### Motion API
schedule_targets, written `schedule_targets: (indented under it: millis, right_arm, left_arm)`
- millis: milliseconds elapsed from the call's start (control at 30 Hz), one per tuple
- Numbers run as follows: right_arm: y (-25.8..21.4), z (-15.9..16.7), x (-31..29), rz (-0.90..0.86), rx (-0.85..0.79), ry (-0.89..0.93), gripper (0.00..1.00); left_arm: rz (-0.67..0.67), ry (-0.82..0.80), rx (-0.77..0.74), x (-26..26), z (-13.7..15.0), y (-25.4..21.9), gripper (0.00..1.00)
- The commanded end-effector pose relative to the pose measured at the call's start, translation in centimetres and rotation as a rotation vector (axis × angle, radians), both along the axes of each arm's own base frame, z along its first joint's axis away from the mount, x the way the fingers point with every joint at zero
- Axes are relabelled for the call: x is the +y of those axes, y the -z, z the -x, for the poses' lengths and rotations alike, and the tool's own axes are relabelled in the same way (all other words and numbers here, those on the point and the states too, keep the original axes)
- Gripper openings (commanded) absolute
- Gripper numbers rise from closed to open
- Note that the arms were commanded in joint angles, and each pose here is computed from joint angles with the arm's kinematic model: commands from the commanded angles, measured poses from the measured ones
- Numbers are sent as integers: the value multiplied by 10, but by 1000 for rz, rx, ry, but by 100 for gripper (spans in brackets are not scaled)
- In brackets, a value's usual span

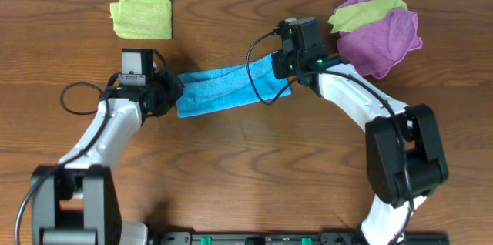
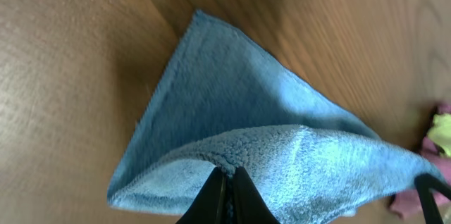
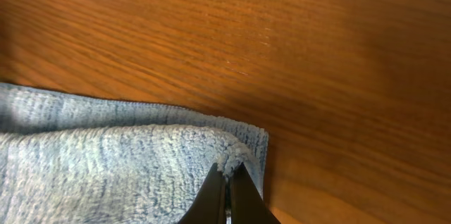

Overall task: Fold the cloth
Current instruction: 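Pull the folded edge back with both grippers to form a strip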

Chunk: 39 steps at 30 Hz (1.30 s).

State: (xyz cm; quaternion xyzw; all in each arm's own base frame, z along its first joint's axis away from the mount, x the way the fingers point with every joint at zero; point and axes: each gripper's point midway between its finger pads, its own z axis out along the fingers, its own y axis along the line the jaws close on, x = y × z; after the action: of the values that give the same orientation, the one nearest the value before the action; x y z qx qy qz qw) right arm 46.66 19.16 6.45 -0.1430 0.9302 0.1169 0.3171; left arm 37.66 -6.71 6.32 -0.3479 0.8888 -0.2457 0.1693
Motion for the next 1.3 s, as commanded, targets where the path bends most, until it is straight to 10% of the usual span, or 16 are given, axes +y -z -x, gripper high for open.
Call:
schedule_targets:
  millis: [0,1267]
  right_arm:
    - [4,-6,0,35,-12,-16,1]
    - [30,-18,-4,57,-19,2,1]
  left_arm:
    - [-7,-25,45,3,-1,22,6]
    - [-88,-76,-37,19,-34,44,6]
